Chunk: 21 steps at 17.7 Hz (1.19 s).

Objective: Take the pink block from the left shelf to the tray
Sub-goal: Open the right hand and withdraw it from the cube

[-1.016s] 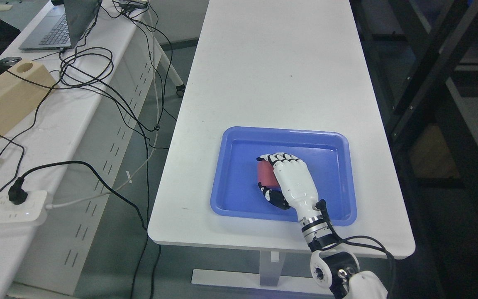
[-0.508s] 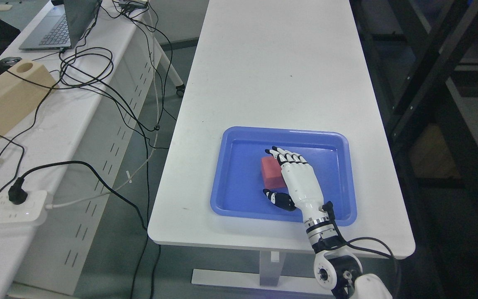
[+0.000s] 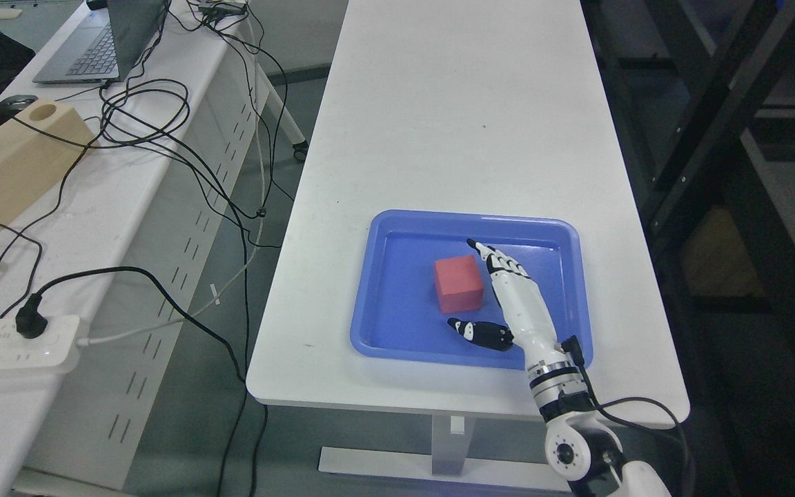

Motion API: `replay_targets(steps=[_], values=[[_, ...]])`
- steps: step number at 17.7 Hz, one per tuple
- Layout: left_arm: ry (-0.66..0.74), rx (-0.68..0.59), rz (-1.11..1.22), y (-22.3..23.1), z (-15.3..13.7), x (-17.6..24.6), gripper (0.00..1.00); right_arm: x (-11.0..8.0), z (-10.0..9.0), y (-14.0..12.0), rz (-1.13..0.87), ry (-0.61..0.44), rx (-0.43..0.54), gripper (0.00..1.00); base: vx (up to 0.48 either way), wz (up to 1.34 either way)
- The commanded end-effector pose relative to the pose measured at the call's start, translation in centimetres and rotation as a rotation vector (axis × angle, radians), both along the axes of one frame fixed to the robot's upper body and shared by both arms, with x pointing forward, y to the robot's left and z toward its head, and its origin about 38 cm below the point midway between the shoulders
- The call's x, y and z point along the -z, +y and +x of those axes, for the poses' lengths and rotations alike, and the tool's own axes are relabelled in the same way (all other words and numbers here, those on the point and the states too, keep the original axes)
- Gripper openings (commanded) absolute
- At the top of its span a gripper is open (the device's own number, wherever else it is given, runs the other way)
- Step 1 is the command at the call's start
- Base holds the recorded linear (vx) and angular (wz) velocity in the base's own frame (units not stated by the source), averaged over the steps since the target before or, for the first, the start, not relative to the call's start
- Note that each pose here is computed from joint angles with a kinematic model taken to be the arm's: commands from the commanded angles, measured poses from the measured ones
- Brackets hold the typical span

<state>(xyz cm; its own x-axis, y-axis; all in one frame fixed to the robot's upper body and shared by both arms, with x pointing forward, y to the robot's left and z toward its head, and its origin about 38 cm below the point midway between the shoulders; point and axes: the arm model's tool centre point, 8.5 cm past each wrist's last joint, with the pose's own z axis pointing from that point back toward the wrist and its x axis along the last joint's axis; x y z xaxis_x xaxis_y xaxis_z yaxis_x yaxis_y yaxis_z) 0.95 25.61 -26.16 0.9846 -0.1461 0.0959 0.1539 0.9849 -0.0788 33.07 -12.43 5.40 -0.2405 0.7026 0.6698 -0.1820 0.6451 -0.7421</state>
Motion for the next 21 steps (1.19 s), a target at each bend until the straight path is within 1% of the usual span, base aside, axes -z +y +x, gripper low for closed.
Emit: replay_targets(steps=[1, 4, 6, 8, 10, 11, 12, 15, 18, 19, 21], values=[[-0.036, 0.003, 0.013, 1.0, 1.8, -0.1, 1.00, -0.8, 1.3, -6.3, 0.467, 0.130, 0.115, 0.99, -0.012, 0.00], [-0.035, 0.004, 0.013, 1.0, 1.8, -0.1, 1.00, -0.7, 1.3, -7.0, 0.590, 0.163, 0.119, 0.99, -0.022, 0.00], [-0.036, 0.003, 0.013, 1.0, 1.8, -0.1, 1.00, -0.8, 1.4, -6.8, 0.667, 0.190, 0.091, 0.99, -0.046, 0.00], [-0.035, 0.004, 0.013, 1.0, 1.8, -0.1, 1.00, -1.0, 1.5, -7.7, 0.779, 0.208, 0.083, 1.00, -0.058, 0.00], [-0.036, 0.003, 0.013, 1.0, 1.8, -0.1, 1.00, -1.3, 1.4, -7.8, 0.837, 0.219, 0.018, 1.00, -0.074, 0.00], [-0.036, 0.003, 0.013, 1.0, 1.8, -0.1, 1.00, -2.0, 1.3, -7.5, 0.837, 0.182, -0.059, 1.00, -0.095, 0.00], [-0.036, 0.003, 0.013, 1.0, 1.8, -0.1, 1.00, -2.8, 1.1, -7.6, 0.836, 0.117, -0.104, 1.00, -0.118, 0.00], [-0.035, 0.004, 0.013, 1.0, 1.8, -0.1, 1.00, -4.7, 0.8, -8.9, 0.881, -0.060, -0.149, 1.00, -0.116, -0.01], [-0.035, 0.004, 0.013, 1.0, 1.8, -0.1, 1.00, -5.5, 0.4, -9.1, 0.896, -0.133, -0.202, 1.00, -0.113, 0.02], [-0.036, 0.003, 0.013, 1.0, 1.8, -0.1, 1.00, -5.7, 0.4, -9.5, 0.898, -0.157, -0.195, 1.00, -0.124, 0.06], [-0.035, 0.004, 0.013, 1.0, 1.8, -0.1, 1.00, -5.9, 0.5, -11.5, 0.918, -0.193, -0.132, 1.00, -0.133, 0.06]])
